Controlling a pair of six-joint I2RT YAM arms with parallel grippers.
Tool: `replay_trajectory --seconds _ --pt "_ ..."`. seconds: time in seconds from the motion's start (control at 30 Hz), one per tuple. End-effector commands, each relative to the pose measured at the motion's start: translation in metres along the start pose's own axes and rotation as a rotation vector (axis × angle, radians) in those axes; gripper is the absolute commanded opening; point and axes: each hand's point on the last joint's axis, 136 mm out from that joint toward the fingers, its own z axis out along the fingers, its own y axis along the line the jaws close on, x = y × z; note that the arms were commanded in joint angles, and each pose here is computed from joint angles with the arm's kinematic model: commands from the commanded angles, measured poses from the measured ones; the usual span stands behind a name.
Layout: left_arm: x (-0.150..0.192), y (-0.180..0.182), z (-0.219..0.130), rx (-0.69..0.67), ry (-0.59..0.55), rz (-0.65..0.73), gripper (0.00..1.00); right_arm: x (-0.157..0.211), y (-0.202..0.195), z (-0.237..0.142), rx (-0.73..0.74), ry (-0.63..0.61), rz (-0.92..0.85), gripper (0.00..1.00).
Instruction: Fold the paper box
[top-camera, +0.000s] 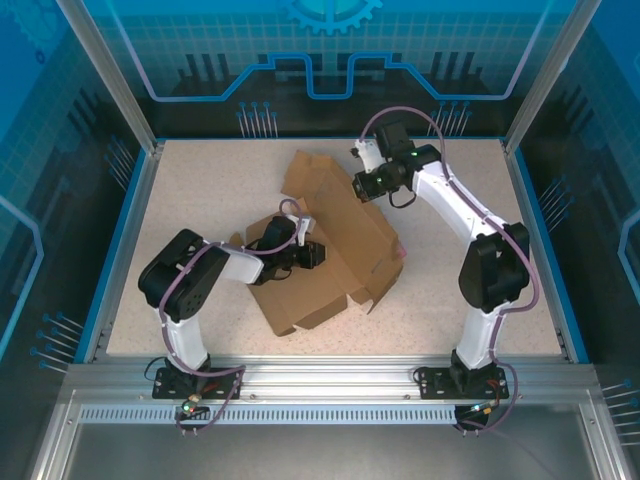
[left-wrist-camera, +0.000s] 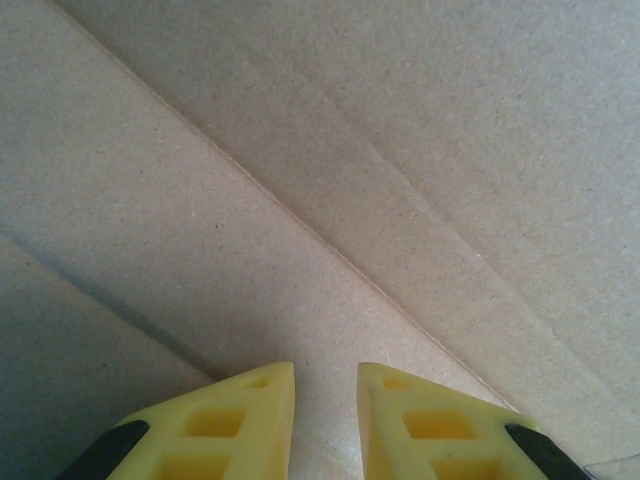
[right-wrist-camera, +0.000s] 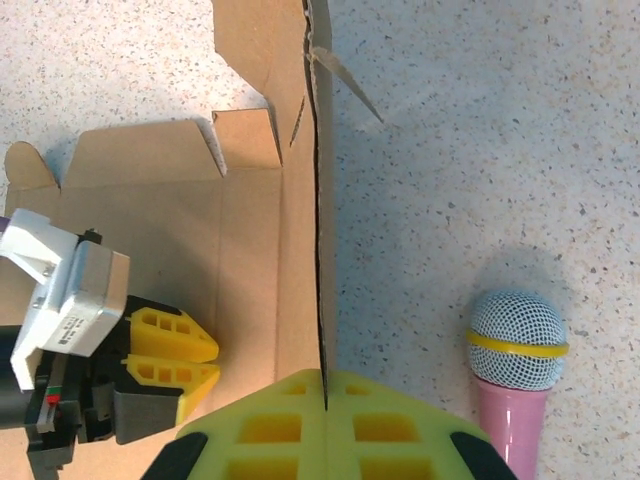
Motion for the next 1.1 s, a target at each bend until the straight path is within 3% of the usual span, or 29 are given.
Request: replay_trajectory --seconds 0.0,0.27,0.67,0.8,1.07 --pt "0.025 0.008 0.01 -0.012 0.08 -0.044 0.25 0.011 0.033 0.007 -0.015 0.032 -0.017 0.0" --pt "0.024 0.007 0.009 -0.005 0.068 -0.044 0.25 0.027 0.058 0.025 0.062 0.032 -0.06 0.0" --pt "0.022 0.006 0.006 -0.002 0.057 -0.04 0.25 0.033 0.069 0.035 0.06 0.033 -0.074 0.0" --pt "0.018 0.003 0.003 -0.001 0.044 -0.034 0.26 0.026 0.071 0.028 0.058 0.018 -0.157 0.0" --pt "-0.005 -0.011 -0.018 -0.004 -0.02 0.014 0.34 0.009 0.048 0.001 0.198 0.01 -0.378 0.0"
